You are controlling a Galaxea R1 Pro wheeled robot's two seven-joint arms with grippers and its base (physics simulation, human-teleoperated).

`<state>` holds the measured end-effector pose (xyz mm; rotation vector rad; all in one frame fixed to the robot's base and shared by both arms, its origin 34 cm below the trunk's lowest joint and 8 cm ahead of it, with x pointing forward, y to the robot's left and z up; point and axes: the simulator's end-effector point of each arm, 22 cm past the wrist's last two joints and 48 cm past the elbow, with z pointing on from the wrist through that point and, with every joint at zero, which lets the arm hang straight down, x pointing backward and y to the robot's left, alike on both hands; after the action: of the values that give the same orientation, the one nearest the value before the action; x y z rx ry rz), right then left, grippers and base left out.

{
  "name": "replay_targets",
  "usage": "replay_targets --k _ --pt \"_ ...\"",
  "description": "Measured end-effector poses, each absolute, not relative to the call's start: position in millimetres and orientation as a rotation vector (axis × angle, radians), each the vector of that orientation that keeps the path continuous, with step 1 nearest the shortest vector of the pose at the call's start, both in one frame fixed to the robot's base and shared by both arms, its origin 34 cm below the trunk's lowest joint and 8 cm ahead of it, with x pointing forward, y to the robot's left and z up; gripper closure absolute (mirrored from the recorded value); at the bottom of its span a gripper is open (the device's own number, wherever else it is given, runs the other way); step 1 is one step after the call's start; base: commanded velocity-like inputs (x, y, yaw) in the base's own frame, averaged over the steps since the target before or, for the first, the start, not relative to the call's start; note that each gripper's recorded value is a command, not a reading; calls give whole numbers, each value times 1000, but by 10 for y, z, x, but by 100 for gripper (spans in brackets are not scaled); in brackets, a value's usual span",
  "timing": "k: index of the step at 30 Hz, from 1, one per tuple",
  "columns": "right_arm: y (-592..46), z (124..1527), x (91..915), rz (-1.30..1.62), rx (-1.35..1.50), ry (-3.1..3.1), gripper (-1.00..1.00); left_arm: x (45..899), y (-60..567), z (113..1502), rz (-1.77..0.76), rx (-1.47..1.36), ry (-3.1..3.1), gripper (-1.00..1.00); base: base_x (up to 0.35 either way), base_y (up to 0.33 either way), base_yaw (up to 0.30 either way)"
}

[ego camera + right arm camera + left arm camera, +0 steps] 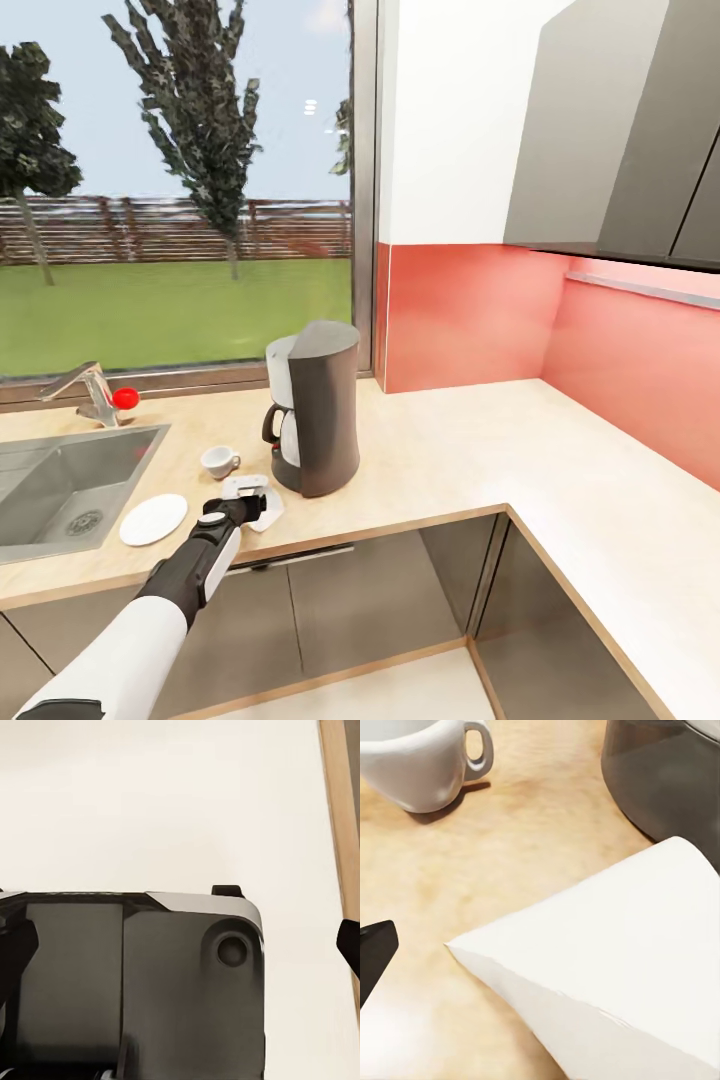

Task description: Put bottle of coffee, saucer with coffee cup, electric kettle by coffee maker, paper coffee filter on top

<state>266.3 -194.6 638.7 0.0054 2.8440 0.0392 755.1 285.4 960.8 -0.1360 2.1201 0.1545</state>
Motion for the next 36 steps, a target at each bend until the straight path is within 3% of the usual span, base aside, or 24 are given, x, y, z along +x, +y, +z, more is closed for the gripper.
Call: replay_targets --k 24,25,36 --pt "-1946 6387 2660 39 5 2844 -100 7512 2870 9519 159 -139 2133 -100 121 9 0" --pt "-1946 6386 2660 39 5 2845 -100 7508 2871 9508 159 -140 2133 100 13 0 0" --pt "-1946 6387 2657 39 5 2845 -100 7489 2881 9469 161 -139 2136 100 1 0 0"
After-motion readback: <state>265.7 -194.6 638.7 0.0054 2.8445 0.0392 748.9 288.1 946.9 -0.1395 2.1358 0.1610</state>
